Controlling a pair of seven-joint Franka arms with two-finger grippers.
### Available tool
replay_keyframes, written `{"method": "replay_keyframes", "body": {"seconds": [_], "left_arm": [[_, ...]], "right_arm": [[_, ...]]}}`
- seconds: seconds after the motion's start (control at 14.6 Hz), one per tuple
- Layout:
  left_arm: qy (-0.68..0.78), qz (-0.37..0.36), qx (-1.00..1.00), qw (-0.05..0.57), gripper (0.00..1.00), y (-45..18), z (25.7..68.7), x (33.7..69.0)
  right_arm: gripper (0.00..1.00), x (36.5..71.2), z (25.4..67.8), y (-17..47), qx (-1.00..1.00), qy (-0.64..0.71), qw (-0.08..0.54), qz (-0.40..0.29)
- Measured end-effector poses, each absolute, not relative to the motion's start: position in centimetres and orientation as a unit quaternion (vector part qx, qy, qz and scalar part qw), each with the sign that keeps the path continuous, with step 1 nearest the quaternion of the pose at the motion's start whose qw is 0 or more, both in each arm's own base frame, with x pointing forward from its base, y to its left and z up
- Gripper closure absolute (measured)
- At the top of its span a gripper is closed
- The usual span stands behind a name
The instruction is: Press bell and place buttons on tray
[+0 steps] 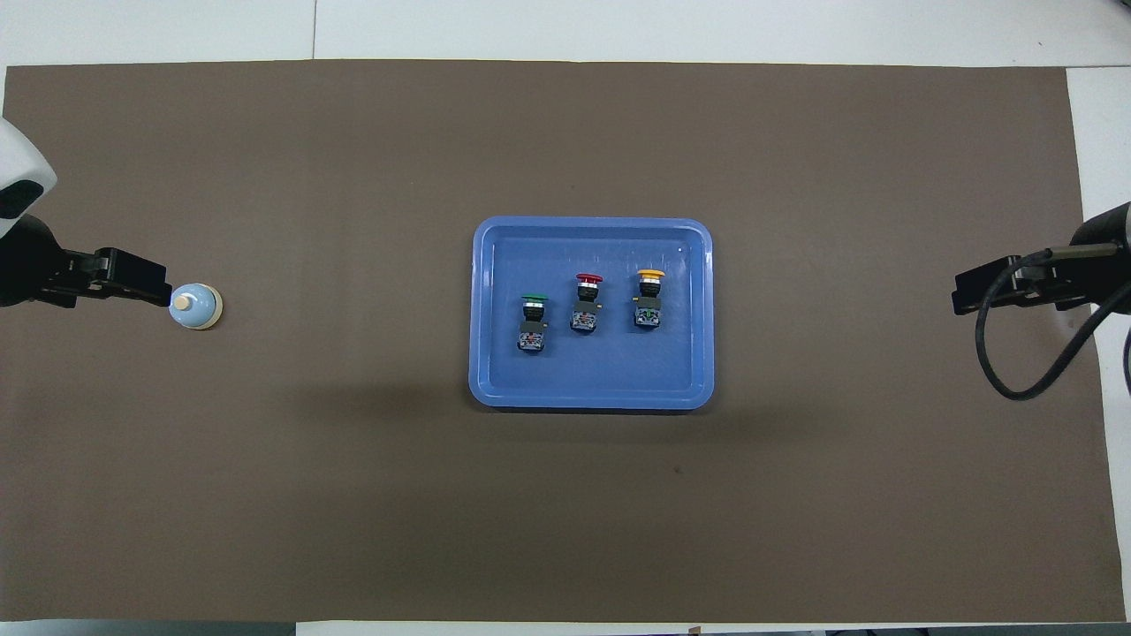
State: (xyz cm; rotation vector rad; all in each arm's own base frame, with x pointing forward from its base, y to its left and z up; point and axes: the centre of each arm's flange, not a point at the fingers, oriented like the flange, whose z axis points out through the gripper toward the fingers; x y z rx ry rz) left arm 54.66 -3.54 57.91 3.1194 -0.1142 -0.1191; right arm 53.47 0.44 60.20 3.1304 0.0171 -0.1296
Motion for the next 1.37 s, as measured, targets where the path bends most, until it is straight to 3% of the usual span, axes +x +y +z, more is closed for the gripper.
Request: {"method": "replay_keyframes", "body": {"seconds": [1.37], "left_arm": [[-0.037,-0.038,0.999,0.009,0.00,-3.54,57.91,54.66]], "right_arm": [[0.00,53.27,60.60,0.09,0.999,0.006,0.022,-0.038]]}}
